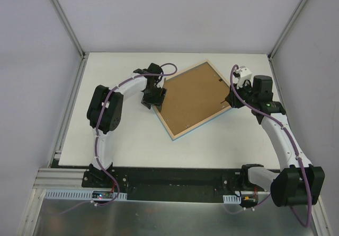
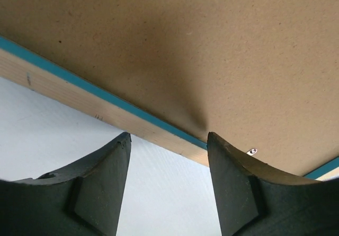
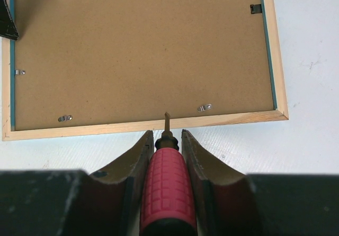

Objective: Take the photo out of the frame
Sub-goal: Adjust the photo frame at the center of the board.

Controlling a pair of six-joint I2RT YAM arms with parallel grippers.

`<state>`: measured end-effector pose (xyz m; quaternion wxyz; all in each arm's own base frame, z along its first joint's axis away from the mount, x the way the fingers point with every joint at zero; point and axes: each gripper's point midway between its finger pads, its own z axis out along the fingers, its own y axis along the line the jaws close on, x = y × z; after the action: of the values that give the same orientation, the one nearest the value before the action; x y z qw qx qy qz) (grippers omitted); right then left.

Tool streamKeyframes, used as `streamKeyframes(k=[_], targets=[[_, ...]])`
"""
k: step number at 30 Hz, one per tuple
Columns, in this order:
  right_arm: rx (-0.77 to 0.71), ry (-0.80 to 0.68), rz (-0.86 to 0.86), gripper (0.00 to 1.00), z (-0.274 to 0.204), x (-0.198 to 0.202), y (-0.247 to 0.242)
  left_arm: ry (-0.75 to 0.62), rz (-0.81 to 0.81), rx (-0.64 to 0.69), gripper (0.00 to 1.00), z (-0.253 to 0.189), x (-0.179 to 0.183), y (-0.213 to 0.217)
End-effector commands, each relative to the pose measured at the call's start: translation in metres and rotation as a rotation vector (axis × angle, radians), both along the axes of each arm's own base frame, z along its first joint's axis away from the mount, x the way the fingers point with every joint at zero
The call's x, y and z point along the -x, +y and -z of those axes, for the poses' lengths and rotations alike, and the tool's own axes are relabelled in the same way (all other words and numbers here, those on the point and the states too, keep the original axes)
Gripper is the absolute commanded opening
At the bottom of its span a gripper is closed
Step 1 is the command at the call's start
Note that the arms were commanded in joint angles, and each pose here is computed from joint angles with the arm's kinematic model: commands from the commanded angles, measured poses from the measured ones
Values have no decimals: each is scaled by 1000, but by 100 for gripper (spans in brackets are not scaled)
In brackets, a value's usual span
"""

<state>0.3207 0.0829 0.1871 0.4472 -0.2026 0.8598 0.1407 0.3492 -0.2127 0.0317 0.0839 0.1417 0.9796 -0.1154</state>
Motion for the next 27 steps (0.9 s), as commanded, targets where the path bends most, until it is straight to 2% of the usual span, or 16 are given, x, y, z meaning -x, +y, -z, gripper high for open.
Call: streamKeyframes(k=[1, 6, 11, 21, 27], targets=[[-30, -58, -9, 1, -15, -4, 2, 6, -17, 26, 55, -5, -5, -6], [-31, -55, -15, 1, -15, -3, 4, 11, -5, 24, 43, -2, -3, -6], [-34, -53, -18, 1, -14, -4, 5, 2, 40, 11, 39, 0, -3, -2], [-38, -51, -21, 1, -14, -3, 5, -99, 83, -148, 38, -3, -25, 46], [-42, -53, -25, 1, -15, -2, 6, -131, 63, -177, 39, -5, -51, 77]])
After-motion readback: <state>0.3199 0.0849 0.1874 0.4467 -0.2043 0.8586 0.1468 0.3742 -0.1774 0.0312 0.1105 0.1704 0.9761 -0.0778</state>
